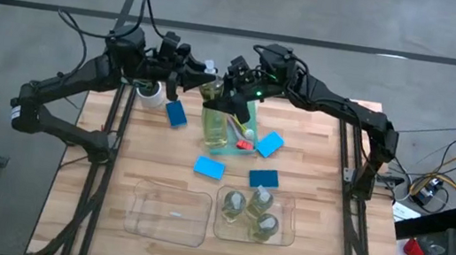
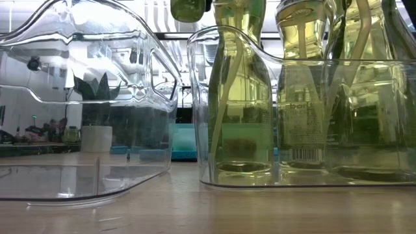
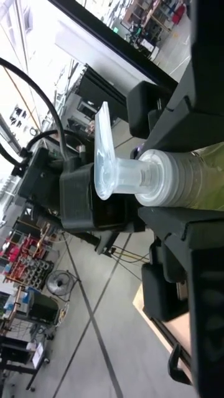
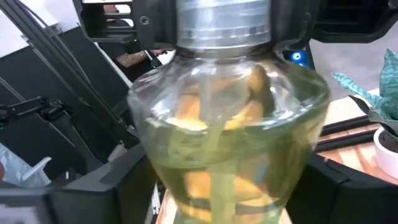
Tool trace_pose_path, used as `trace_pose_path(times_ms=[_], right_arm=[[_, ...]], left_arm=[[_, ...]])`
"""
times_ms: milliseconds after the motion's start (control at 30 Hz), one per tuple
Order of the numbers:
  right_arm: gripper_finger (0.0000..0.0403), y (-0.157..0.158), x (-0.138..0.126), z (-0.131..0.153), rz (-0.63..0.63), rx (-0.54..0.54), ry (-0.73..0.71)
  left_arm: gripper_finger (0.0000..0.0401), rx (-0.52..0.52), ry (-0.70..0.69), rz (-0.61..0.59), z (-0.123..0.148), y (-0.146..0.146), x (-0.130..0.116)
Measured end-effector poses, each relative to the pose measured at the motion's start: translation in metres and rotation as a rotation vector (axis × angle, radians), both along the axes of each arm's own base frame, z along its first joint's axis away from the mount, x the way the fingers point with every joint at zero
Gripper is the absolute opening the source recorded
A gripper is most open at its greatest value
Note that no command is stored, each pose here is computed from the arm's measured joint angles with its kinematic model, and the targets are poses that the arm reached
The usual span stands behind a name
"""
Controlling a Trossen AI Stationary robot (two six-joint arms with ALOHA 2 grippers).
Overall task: Pick & Place Kitchen Sink Supplies
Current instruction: Put the soap dispenser into the right transparent bin
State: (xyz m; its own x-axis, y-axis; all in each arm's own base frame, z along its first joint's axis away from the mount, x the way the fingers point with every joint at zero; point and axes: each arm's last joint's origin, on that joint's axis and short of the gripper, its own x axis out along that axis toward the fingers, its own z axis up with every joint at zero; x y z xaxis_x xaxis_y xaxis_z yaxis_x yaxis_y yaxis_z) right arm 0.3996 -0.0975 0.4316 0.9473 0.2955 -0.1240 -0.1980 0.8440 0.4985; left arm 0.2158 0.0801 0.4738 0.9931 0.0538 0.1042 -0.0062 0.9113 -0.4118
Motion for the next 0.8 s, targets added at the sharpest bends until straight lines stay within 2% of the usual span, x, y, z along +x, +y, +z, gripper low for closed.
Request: trace_pose_path(times_ms=[167, 267, 467, 600, 700, 800], right_arm=[[0.0218, 0.0, 0.0, 0.0, -0.001, -0.008, -0.005], [0.0196, 0.0, -0.001, 0.001, 0.009, -0.011, -0.004], [0.0203, 0.003, -0.007, 0.007, 0.049, -0.009, -0.022], [0.0206, 0.006, -0.014, 0.015, 0.097, -0.006, -0.043], [0.0204, 0.01, -0.026, 0.028, 0.116, -0.02, -0.075], [0.0204, 0.017, -0.048, 0.05, 0.121, -0.084, -0.152]], left_arm=[[0.0133, 0.001, -0.012, -0.003, 0.001, 0.0, 0.0], [0.0139, 0.008, -0.045, 0.0, 0.005, 0.0, -0.001], [0.0165, 0.026, -0.082, 0.002, 0.011, -0.003, -0.008], [0.019, 0.073, -0.134, 0.047, 0.02, -0.006, -0.022], [0.0205, 0.132, -0.211, 0.095, 0.031, -0.01, -0.034], [0.0211, 0.161, -0.293, 0.125, 0.04, -0.013, -0.043]])
